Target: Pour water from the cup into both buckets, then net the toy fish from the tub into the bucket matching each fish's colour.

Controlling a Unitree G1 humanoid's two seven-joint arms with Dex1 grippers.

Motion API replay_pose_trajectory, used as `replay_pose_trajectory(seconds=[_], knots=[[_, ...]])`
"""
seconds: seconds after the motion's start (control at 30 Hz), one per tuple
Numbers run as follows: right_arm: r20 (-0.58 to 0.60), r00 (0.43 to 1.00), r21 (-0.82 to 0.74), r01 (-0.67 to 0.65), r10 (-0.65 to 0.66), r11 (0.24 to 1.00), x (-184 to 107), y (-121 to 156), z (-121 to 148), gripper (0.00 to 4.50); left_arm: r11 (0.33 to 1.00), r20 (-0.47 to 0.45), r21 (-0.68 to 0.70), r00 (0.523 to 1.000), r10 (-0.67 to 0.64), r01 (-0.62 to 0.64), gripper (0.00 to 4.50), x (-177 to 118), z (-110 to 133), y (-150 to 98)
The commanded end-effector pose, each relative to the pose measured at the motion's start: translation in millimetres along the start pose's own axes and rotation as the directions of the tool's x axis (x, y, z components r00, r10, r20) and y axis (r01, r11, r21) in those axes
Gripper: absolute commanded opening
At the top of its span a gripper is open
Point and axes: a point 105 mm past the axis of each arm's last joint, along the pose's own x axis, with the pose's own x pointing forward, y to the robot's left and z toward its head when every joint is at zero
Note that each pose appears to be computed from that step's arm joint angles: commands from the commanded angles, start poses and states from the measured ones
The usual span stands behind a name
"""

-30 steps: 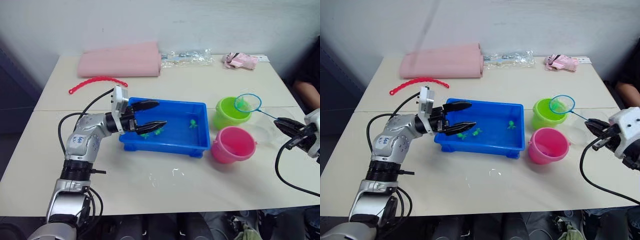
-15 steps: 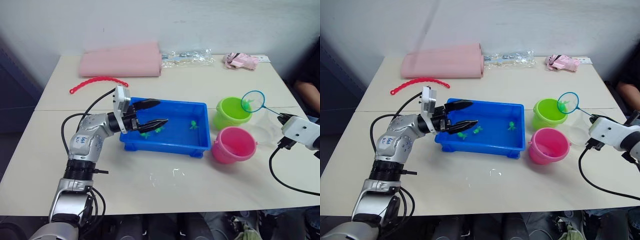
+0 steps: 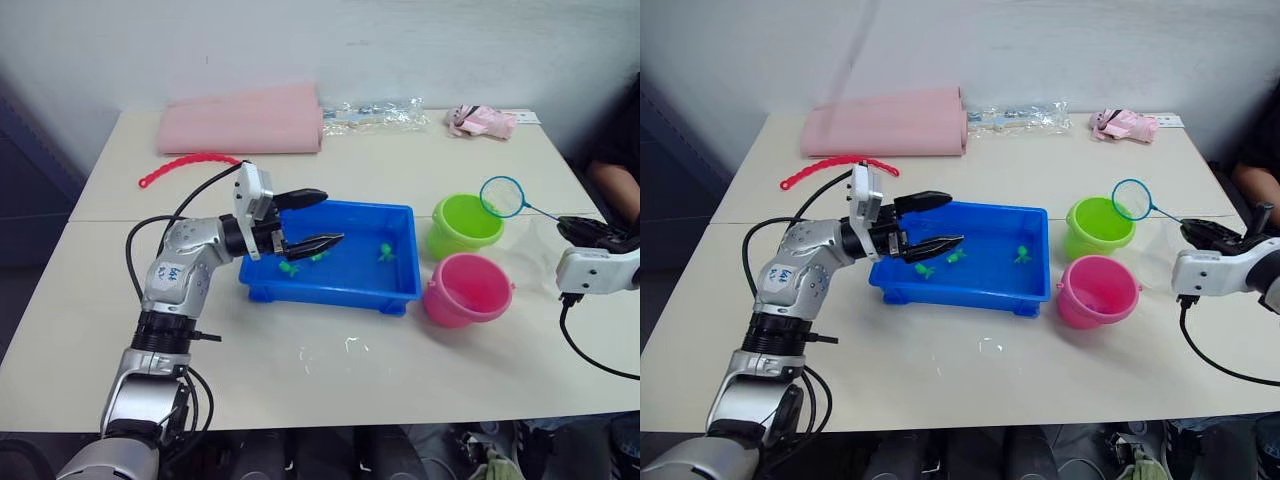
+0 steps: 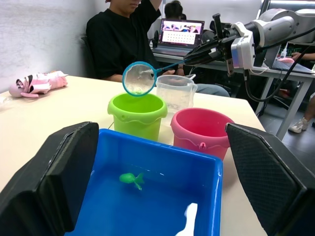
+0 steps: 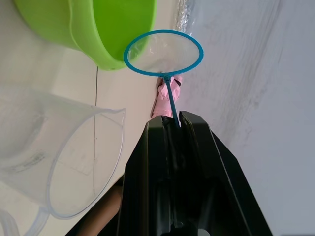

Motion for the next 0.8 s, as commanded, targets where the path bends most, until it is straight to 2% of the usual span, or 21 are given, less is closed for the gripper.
replay_pose_trajectory(seconds=[0.03,0.07,0.13,0.2,0.27,0.3,0.33,0.4,0.5,0.6,0.73,0.8], knots=[[0.069,0.984,0.260,0.144,-0.167,0.955,-4,-33,10,0.00,0.998,-0.003,0.058,1.000,0.005,-0.005,4.47,-4,8,3],[0.115,0.979,0.411,0.109,-0.170,0.905,-3,-34,20,0.00,0.998,-0.004,0.058,1.000,0.012,-0.012,4.47,-10,7,3],[0.192,0.968,0.566,0.026,-0.163,0.824,-2,-33,34,0.00,0.998,-0.003,0.057,1.000,0.019,-0.018,4.47,-16,6,4],[0.292,0.937,0.751,-0.099,-0.194,0.652,-2,-43,57,0.00,0.997,-0.004,0.063,0.999,0.037,-0.037,4.47,-29,4,5],[0.406,0.904,0.810,-0.288,-0.135,0.511,-3,-40,84,0.00,0.995,-0.006,0.074,0.998,0.065,-0.064,4.47,-41,4,7],[0.448,0.890,0.808,-0.360,-0.089,0.467,-4,-37,94,0.00,0.994,-0.008,0.080,0.997,0.077,-0.076,4.47,-45,4,8],[0.471,0.880,0.805,-0.402,-0.058,0.437,-5,-35,101,0.00,0.993,-0.010,0.084,0.996,0.085,-0.083,4.47,-48,4,9],[0.508,0.861,0.822,-0.496,0.033,0.280,-4,-28,118,0.00,0.989,-0.026,0.091,0.992,0.123,-0.120,4.47,-61,3,11],[0.508,0.850,0.844,-0.524,0.142,0.115,-2,-20,128,0.00,0.985,-0.044,0.096,0.988,0.151,-0.146,4.47,-71,2,11],[0.481,0.852,0.867,-0.497,0.207,0.028,4,-17,132,0.00,0.983,-0.056,0.095,0.985,0.165,-0.159,4.47,-77,1,9],[0.496,0.810,0.868,-0.456,0.314,-0.195,17,-1,142,0.00,0.982,-0.059,0.091,0.983,0.171,-0.166,4.47,-77,0,4],[0.527,0.782,0.849,-0.464,0.333,-0.253,19,3,150,0.00,0.982,-0.061,0.091,0.983,0.172,-0.166,4.47,-76,0,2]])
